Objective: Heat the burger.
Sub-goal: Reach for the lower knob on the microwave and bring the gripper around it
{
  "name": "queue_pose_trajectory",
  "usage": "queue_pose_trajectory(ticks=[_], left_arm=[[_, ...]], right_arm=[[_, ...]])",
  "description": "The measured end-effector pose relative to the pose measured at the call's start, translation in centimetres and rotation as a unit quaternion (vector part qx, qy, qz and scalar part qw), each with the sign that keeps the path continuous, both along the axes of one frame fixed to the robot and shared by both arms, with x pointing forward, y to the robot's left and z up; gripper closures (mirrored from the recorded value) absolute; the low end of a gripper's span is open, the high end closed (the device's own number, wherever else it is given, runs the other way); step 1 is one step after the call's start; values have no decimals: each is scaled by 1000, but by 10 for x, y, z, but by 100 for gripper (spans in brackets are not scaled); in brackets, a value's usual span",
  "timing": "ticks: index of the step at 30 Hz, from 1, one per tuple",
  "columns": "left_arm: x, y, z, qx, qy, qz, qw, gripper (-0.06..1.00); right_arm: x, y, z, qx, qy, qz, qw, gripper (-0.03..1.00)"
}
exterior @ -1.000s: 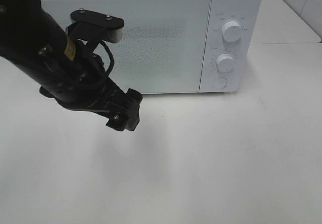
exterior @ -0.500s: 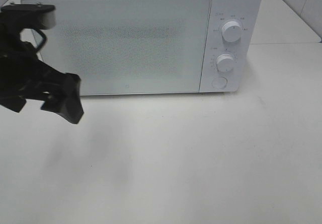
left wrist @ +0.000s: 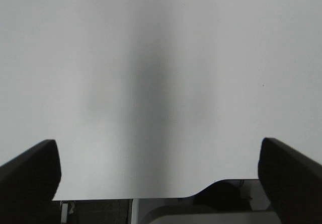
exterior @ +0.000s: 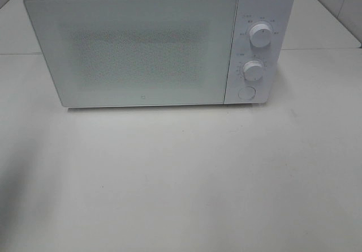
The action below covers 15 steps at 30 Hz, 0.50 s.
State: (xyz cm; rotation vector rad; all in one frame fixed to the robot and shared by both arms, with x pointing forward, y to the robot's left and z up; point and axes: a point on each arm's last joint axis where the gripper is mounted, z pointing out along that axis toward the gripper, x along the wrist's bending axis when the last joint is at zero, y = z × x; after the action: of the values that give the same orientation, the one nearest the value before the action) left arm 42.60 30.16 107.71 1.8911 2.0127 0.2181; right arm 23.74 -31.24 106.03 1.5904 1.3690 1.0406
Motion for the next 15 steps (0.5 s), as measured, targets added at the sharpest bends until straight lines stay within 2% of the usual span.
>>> queue_pose_trajectory(ticks=[8, 9, 15], left_arm=[[-46, 3, 12, 28, -59, 10, 998, -4], [-61, 2, 10, 35, -74, 10, 997, -4], [-93, 2, -2, 59, -110, 12, 992, -4]], right_arm=[[0, 0, 0, 0, 0, 0, 1000, 21], [0, 0, 0, 0, 0, 0, 1000, 21], [0, 0, 0, 0, 0, 0, 1000, 21]])
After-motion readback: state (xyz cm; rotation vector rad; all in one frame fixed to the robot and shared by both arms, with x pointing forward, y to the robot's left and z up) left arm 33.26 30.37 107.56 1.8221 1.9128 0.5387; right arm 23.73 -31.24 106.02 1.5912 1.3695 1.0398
